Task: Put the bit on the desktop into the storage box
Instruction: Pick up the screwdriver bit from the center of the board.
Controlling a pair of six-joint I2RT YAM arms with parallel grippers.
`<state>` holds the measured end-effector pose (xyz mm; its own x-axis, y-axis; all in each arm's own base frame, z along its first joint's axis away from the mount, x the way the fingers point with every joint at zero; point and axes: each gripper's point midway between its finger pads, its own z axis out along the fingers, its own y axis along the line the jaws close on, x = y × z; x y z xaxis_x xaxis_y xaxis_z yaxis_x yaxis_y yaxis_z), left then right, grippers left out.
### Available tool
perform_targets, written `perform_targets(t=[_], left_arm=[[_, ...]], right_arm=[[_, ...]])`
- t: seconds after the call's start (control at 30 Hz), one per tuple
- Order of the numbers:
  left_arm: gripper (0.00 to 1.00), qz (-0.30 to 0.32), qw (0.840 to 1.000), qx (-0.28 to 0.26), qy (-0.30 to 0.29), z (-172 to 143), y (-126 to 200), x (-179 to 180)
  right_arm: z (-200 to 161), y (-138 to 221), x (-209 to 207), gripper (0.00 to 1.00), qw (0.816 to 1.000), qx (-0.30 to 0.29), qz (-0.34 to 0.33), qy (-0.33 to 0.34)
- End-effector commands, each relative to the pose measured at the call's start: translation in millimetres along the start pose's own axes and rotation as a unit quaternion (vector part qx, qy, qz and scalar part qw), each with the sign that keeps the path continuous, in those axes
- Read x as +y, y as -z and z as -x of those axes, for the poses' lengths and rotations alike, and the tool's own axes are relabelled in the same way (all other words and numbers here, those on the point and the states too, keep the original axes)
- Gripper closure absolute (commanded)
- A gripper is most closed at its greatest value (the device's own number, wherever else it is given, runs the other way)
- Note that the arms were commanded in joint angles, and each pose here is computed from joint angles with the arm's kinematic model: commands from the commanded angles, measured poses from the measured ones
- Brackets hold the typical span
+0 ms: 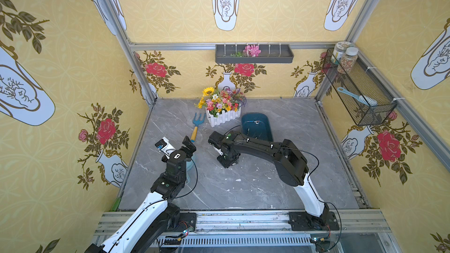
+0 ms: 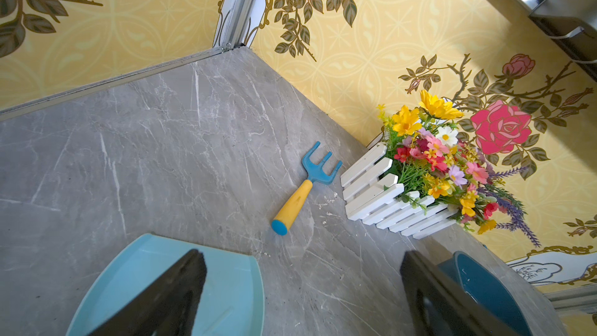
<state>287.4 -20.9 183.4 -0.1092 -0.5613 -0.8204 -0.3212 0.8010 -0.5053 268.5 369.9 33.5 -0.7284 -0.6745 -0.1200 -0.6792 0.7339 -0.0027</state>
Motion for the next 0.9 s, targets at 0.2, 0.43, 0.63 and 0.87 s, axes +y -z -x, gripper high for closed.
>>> perform_targets(t=[0.2,0.43,0.63,0.87], left_arm=[[0.0,0.001,1.0,0.0,-0.003,1.0,-0.7,-0.6],[0.0,-0.001,1.0,0.004,-0.005,-0.5,-1.4,-1.7],[0.0,0.0,1.0,0.004,-0.006,-1.3,-1.3,-0.8],[0.0,-0.001,1.0,0.007,-0.009,-1.5,-1.0,-1.3]], right_arm=[[-2.1,-6.8,-2.2,0.68,1.0,0.01,-0.009,-0.001],[-3.7,-12.9,-3.1,0.69,1.0,0.017,-0.011,-0.001],[-4.9,-18.3,-2.5,0.72,1.0,0.021,-0.011,-0.002],[-5.7,-24.4,-2.5,0.8,1.0,0.025,-0.012,-0.004]])
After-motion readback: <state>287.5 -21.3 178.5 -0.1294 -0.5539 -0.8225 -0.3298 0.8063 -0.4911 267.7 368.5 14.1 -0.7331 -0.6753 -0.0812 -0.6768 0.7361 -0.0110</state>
